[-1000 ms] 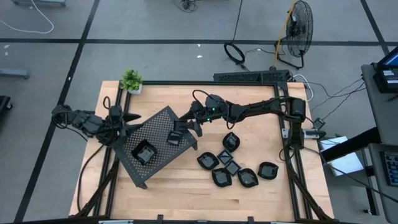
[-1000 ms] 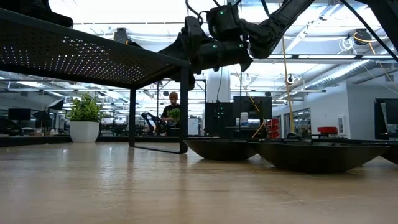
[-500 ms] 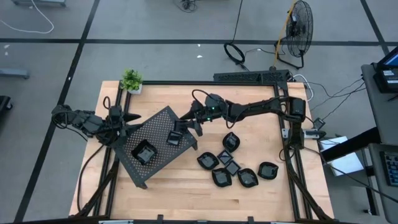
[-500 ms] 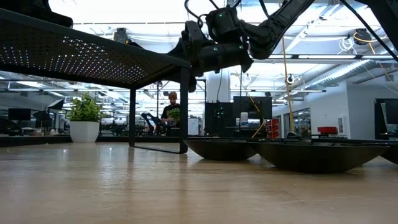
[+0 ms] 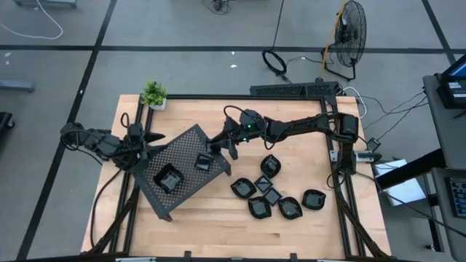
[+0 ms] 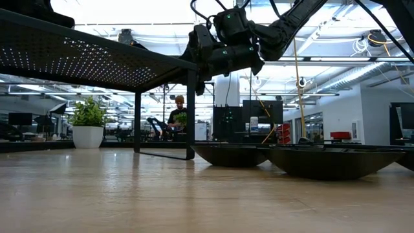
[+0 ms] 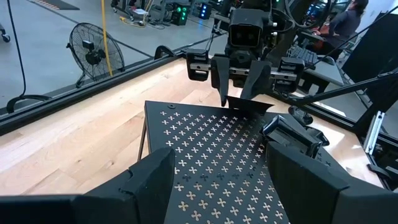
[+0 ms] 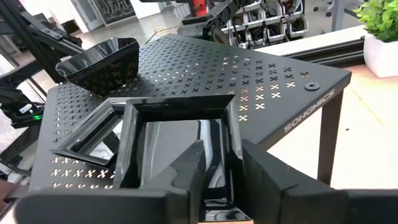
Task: Pick & Place Mini shaped plates
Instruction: Stack the square plate on top of the square plate on the shelf
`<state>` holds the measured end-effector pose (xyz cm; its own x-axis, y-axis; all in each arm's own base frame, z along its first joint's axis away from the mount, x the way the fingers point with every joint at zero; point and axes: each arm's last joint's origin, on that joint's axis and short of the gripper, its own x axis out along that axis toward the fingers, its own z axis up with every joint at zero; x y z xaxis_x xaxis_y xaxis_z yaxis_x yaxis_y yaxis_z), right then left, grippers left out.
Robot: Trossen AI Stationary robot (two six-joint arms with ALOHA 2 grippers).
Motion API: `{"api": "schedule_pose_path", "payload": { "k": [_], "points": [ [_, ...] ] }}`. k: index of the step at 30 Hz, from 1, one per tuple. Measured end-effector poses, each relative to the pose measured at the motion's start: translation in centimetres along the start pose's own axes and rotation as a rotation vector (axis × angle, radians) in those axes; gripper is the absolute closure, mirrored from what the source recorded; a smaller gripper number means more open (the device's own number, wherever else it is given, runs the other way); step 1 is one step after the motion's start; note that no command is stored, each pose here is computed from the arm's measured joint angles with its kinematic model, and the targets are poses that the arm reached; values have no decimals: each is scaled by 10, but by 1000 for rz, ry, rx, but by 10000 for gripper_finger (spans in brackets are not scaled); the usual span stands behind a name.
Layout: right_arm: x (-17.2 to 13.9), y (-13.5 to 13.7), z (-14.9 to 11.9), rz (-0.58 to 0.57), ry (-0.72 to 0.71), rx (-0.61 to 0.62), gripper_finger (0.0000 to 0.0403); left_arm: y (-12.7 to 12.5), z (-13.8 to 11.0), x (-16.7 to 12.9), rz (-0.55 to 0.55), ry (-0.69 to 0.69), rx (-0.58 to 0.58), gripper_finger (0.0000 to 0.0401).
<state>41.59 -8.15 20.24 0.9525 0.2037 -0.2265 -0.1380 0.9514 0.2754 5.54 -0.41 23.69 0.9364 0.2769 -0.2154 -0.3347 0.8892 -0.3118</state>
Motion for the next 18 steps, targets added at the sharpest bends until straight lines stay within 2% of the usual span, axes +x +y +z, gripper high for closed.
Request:
{"api": "schedule_pose_path", "payload": {
  "k": [8, 18],
  "points": [
    [0, 0, 1, 2, -6, -51, 394, 0, 0, 0, 0, 0, 0, 146],
    [-3, 3, 8, 6, -39, -71, 401, 0, 0, 0, 0, 0, 0, 146]
  ]
}}
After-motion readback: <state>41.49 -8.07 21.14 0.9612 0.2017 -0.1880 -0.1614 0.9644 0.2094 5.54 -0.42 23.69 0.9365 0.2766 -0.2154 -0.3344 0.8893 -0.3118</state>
